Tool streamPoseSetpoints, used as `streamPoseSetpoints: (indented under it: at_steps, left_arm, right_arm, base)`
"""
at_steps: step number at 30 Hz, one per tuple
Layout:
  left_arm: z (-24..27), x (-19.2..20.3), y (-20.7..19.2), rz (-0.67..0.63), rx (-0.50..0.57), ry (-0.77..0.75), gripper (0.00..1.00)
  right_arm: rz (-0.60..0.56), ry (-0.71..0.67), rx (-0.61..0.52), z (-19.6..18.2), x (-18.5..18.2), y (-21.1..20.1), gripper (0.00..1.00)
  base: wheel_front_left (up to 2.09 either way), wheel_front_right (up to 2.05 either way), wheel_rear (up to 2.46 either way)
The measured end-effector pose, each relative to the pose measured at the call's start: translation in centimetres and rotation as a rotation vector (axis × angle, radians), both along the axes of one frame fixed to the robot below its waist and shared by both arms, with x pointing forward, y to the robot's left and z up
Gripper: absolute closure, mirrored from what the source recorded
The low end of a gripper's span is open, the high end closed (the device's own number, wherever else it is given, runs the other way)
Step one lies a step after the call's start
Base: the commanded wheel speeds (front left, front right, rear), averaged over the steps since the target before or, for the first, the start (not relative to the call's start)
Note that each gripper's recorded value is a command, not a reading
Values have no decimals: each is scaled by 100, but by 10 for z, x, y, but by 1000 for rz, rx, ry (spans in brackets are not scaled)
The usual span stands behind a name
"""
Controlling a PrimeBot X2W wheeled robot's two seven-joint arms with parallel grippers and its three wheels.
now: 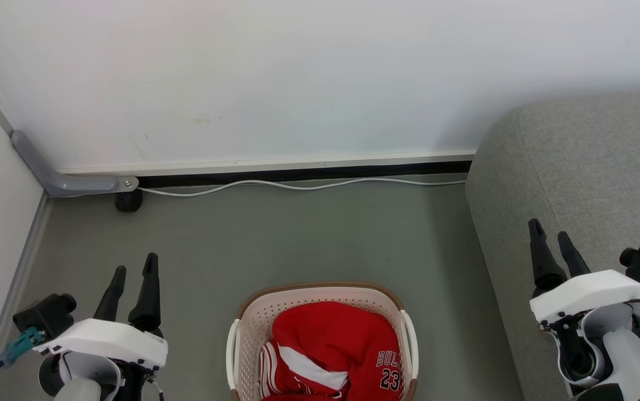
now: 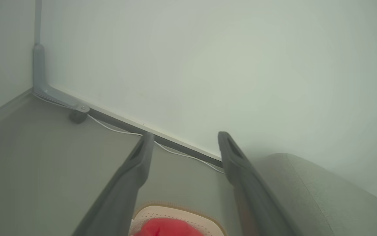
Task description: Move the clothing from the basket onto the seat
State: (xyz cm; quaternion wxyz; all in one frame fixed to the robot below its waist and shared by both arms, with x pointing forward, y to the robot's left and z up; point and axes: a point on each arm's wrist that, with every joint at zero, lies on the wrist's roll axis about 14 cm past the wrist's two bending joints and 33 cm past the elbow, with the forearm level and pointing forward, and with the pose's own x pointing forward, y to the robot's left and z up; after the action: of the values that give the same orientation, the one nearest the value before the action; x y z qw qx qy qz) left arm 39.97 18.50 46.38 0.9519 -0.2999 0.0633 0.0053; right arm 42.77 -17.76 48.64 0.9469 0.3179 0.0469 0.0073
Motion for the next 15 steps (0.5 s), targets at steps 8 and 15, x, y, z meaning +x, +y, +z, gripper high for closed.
streamPoseSetpoints:
  at_steps: [8,15]
  left_arm:
    - [0,4,-2,-27,120,-9,0]
    - [4,9,0,-35,212,-31,0]
  right_arm:
    - [39,-5,-117,0,6,8,0]
    - [71,-18,-214,1,12,12,0]
  base:
    - [0,0,0]
    - [0,0,0]
